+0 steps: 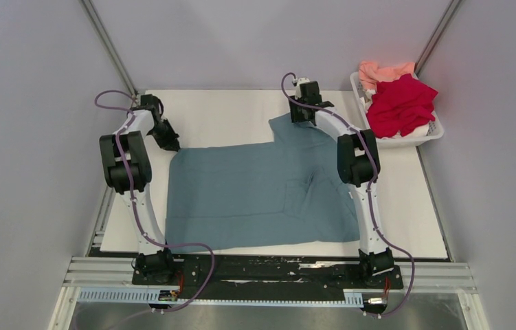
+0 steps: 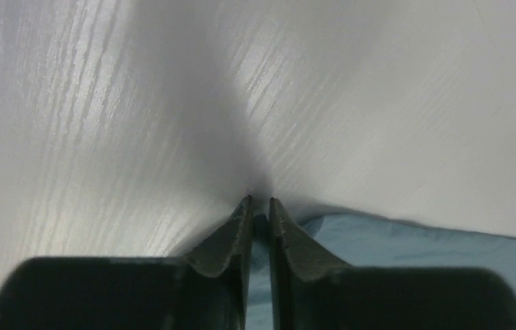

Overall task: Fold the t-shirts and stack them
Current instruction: Grab the side of the flattened tshirt furthest away from the robot with both arms

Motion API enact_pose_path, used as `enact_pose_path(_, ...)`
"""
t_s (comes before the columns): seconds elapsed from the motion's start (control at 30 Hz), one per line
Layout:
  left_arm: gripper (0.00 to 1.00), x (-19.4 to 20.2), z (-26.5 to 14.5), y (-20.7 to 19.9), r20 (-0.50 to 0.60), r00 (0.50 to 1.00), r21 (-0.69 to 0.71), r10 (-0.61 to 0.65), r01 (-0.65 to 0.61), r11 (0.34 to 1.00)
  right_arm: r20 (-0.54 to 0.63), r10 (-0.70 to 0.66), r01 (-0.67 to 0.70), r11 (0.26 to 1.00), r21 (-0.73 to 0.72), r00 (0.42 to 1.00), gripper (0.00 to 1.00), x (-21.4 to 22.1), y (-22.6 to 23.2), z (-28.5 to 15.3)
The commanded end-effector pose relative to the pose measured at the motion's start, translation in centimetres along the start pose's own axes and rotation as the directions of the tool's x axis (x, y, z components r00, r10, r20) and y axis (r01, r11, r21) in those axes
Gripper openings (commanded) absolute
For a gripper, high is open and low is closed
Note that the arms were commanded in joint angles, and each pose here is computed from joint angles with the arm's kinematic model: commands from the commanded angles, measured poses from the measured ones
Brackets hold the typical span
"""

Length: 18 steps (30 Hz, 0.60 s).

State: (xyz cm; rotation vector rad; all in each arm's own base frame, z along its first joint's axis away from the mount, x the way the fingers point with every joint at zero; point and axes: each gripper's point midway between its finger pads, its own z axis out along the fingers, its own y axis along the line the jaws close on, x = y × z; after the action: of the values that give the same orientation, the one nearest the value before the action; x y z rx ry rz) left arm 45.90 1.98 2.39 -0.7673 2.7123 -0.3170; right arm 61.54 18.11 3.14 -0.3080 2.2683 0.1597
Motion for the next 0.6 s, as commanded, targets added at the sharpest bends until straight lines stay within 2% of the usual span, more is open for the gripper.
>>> enact_pose_path(0.0, 0.03, 2.3, 0.9, 0.4, -0.091, 0.996, -0.027, 0.010, -0.013, 1.000, 0.007, 0.015, -0.014, 0.998, -0.054, 1.000, 0.34, -1.0, 0.9, -1.4)
enact_pose_path(0.1, 0.00, 2.1, 0.5, 0.1, -0.072, 0.997, -0.019, 0.018, -0.019, 1.000, 0.012, 0.014, -0.013, 0.998, -0.061, 1.000, 0.23, -1.2, 1.1, -1.5)
enact_pose_path(0.3, 0.00, 0.2, -2.8, -1.3, 0.082, 0.996, 0.034, 0.024, -0.027, 0.999, 0.037, 0.005, -0.002, 0.998, -0.067, 0.999, 0.00, -2.4, 1.1, -2.4)
enact_pose_path(0.43, 0.00, -0.6, -5.8, -2.1, 0.192, 0.981, 0.072, 0.024, -0.038, 0.997, 0.067, -0.003, 0.008, 0.998, -0.068, 0.998, 0.00, -4.0, 1.1, -3.9)
enact_pose_path(0.57, 0.00, 0.1, -6.9, -2.0, 0.221, 0.975, 0.081, 0.015, -0.034, 0.996, 0.088, -0.040, 0.047, 0.996, -0.081, 0.995, 0.00, -4.9, 1.3, -6.4)
